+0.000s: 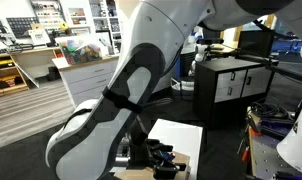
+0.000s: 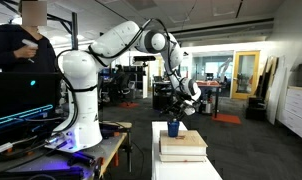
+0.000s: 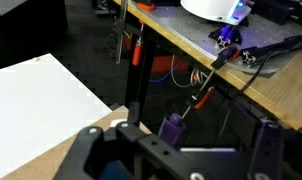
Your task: Remove the marker from the cup and put it on the book
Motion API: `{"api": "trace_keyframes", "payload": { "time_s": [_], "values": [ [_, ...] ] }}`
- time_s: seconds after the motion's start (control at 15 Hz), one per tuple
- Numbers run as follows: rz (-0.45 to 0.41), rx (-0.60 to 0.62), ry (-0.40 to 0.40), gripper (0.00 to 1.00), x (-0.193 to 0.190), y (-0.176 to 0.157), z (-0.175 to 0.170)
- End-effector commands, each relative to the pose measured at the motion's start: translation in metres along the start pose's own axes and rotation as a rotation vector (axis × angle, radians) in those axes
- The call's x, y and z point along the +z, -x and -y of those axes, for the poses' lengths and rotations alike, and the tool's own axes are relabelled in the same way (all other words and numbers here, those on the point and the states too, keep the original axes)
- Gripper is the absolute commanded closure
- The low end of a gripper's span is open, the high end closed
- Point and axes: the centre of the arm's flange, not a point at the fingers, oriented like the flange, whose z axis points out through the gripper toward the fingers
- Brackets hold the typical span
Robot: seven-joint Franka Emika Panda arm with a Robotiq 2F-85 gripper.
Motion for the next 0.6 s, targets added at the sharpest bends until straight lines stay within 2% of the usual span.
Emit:
{"api": "trace_keyframes", "payload": {
  "time_s": [0.0,0.53],
  "values": [
    [-0.024,0.04,0.006,0.39,0.0094,0.0159,0.0025],
    [-0.027,0.05,0.0,0.91,0.0087,0.0175,-0.0012]
  ]
}}
